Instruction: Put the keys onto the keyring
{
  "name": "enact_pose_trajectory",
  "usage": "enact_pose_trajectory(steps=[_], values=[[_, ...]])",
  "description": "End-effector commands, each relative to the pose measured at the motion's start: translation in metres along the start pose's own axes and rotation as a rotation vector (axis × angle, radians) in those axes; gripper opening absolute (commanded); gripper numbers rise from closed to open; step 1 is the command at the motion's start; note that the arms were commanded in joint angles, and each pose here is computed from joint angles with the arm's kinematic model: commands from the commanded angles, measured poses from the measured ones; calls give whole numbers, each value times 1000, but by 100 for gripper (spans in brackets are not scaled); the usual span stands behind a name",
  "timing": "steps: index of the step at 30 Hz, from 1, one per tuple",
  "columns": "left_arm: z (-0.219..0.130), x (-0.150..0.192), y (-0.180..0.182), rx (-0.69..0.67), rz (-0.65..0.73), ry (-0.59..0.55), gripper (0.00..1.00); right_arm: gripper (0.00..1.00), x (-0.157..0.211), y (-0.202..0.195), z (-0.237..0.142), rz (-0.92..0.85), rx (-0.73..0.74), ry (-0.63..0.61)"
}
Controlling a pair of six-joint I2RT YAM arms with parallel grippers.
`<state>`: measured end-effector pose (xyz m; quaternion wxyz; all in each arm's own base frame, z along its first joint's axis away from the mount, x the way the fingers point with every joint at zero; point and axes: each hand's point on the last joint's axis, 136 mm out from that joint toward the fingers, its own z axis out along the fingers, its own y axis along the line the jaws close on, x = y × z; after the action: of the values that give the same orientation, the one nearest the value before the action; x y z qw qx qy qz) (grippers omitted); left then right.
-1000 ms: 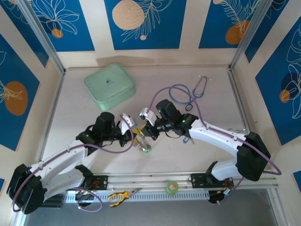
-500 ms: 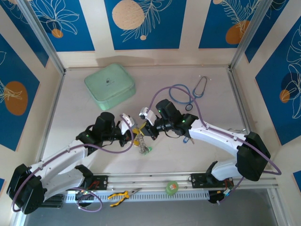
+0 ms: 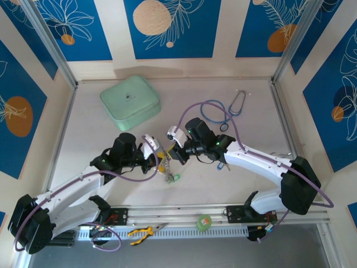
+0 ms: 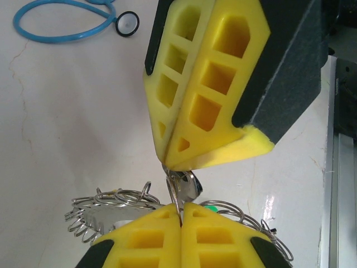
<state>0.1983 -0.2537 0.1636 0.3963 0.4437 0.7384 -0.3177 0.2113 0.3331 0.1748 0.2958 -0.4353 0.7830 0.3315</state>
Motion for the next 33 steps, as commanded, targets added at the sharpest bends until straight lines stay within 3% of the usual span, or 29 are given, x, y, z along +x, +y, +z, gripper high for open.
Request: enact_pose_trajectory(steps=[1, 8, 12, 15, 20, 25, 30, 33], values=[[-3, -14, -8, 33, 32, -43, 0, 0, -6, -9, -5, 25, 42, -26], [-7, -21, -6, 10, 70, -91, 0, 0, -4, -8, -3, 44, 24, -18], [-9, -25, -5, -12, 112, -129, 0, 23, -1, -11, -3, 60, 31, -3], [-9, -29, -1, -42, 152, -172, 0, 33, -2, -18, -8, 70, 54, -10], [-9, -35, 3, -79, 227, -241, 0, 39, -11, -25, -31, 44, 59, -79], [-12, -43, -9, -34, 317, -329, 0, 36, -13, -14, -47, -167, -16, -169], [-15, -47, -30, 67, 407, -406, 0, 37, 1, 19, -60, -562, -160, -350], [-15, -47, -36, 96, 454, -433, 0, 37, 4, 24, -61, -607, -187, -329]])
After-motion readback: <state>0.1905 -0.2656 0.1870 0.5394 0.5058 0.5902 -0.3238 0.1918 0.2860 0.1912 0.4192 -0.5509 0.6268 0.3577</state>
